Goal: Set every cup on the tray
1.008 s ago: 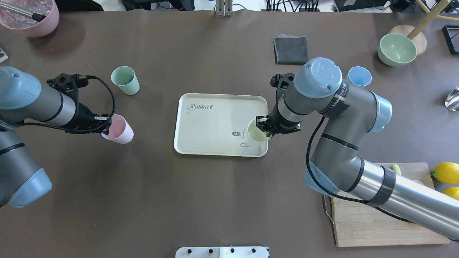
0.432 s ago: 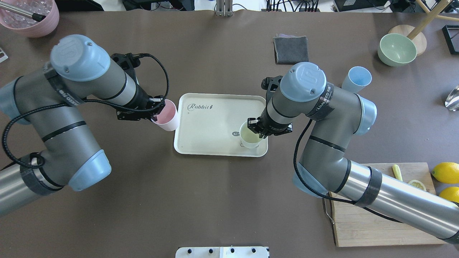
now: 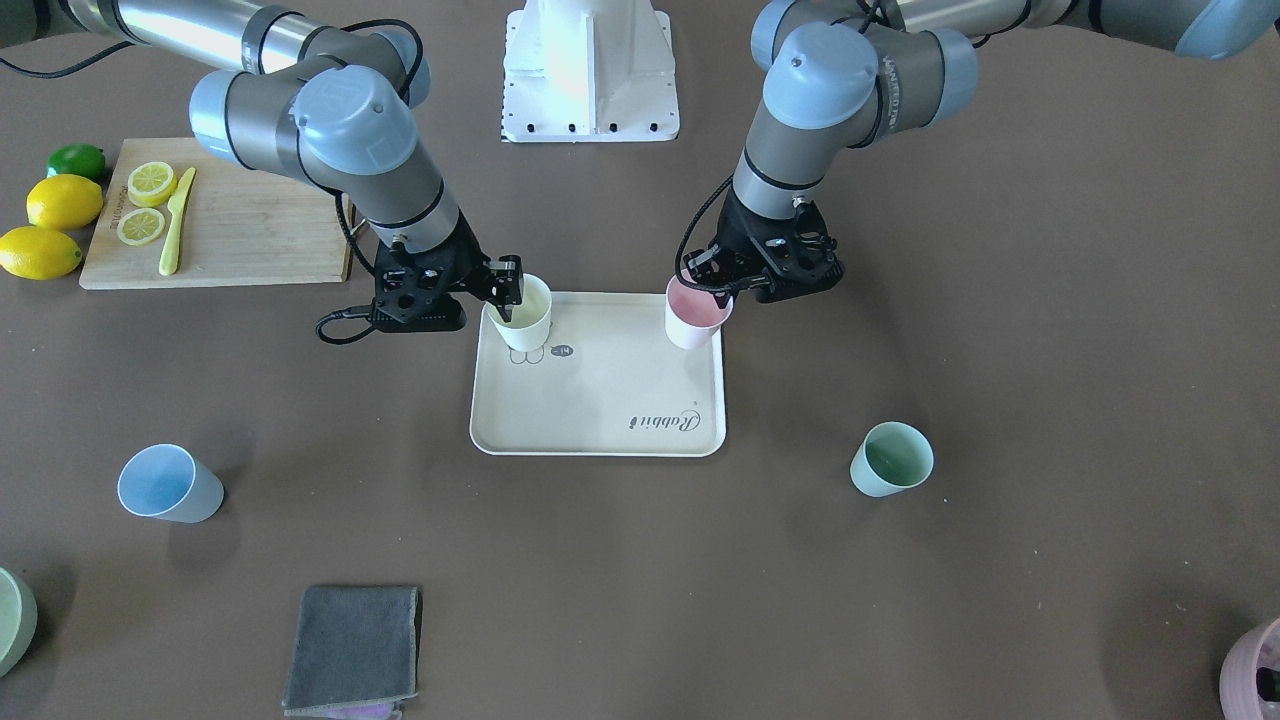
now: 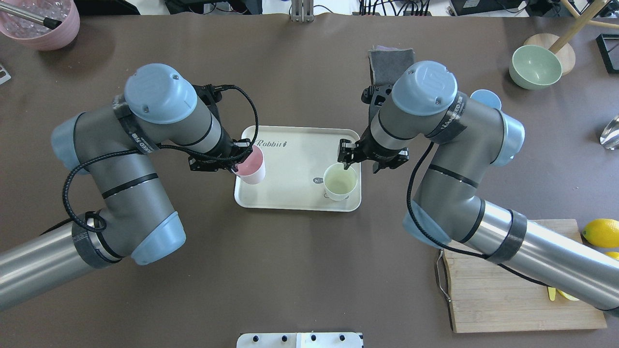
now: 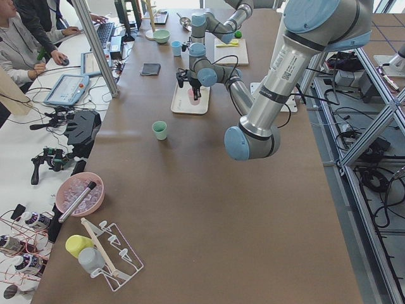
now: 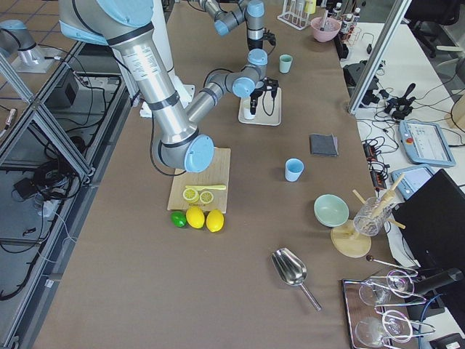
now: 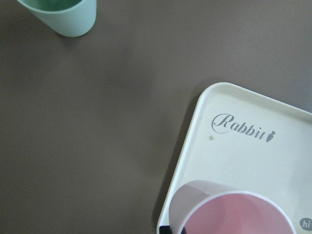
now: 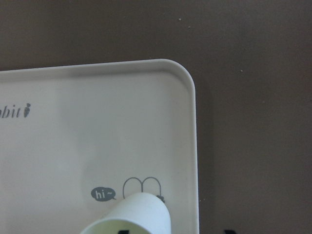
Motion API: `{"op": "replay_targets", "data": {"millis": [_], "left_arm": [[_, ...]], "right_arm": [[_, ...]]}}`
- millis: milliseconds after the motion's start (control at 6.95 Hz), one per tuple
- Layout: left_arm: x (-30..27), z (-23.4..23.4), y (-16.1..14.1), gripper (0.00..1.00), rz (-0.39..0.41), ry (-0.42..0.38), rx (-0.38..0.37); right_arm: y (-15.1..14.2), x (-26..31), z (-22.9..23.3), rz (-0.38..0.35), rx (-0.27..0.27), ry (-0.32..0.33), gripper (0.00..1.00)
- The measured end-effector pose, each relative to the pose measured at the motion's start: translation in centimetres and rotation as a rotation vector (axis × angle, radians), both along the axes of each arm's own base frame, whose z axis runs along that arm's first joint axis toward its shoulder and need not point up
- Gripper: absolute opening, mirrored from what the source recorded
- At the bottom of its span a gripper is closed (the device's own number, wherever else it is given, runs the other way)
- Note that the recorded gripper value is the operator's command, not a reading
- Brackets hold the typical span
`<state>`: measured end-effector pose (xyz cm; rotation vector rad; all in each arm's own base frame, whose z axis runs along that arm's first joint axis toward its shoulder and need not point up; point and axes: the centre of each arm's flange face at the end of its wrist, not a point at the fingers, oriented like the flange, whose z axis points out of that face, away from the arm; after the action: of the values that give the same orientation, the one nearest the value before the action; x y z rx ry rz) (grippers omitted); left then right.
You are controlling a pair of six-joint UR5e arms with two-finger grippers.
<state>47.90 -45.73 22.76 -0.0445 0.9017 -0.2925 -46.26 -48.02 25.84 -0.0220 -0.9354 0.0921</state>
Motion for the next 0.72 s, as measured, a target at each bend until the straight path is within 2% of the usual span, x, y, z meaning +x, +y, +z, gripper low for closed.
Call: {"op": "replay_targets", "data": {"millis": [288, 576, 720], "left_arm": [[1.9, 0.5, 0.6, 0.0, 0.001, -0.025, 0.009], [3.1, 0.9, 0.8, 0.0, -0.004, -0.022, 0.0], [3.7, 1.3, 0.6, 0.06, -0.01, -0.01, -0.002]], "right_arm": [[-4.4, 7.4, 3.4, -0.017, 0.023, 0.003, 1.0], [-7.7, 13.0, 6.7, -0.059, 0.08, 0.075, 1.0], [-9.2, 15.3, 8.7, -0.083, 0.107, 0.111, 1.0]]}}
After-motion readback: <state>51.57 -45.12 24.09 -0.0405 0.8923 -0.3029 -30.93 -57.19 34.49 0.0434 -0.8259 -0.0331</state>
